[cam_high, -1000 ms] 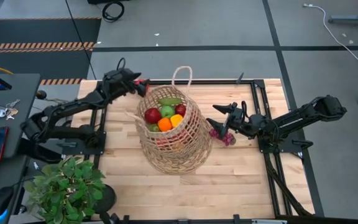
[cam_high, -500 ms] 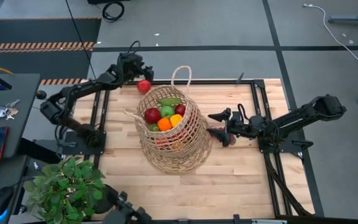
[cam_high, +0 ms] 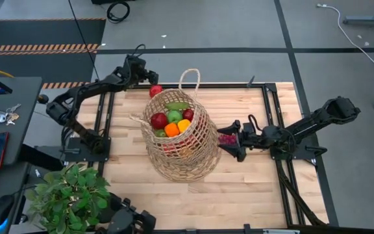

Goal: Build produce basket
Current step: Put the red apple into the basket

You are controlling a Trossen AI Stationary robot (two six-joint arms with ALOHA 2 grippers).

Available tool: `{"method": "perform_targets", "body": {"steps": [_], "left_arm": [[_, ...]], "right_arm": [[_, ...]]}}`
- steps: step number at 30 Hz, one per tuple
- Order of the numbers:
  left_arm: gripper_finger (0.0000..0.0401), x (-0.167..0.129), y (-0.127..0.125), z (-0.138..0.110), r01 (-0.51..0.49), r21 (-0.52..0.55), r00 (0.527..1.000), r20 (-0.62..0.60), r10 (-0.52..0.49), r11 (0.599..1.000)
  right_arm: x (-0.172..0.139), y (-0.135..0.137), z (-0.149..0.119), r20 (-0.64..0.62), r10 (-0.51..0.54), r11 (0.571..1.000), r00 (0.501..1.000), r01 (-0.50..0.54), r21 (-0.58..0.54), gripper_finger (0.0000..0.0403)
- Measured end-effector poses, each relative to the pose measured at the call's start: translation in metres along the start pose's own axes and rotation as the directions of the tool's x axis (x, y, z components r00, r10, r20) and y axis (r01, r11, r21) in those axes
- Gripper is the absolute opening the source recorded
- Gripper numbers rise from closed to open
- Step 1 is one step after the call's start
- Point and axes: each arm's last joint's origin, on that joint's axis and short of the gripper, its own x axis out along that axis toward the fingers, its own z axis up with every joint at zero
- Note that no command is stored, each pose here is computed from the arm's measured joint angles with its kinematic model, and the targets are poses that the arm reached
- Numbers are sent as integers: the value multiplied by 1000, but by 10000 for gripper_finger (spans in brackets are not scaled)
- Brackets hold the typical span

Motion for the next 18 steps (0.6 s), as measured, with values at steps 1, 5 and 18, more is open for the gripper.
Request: {"method": "perform_targets", "body": {"steps": [1, 5, 18], "left_arm": [[258, 3, -1, -1, 3, 2, 1000, 1, -3, 1000], [259, 15, -8, -13, 20, 19, 998, -53, -19, 1000], [330, 41, -25, -48, 107, 171, 974, -214, -69, 979]], "right_arm": [[0, 1, 0, 5, 2, 1000, 1000, -2, 2, 380], [0, 2, 2, 24, 4, 1000, 1000, -5, 9, 380], [-1, 3, 2, 28, 10, 1000, 1000, -11, 14, 380]]}}
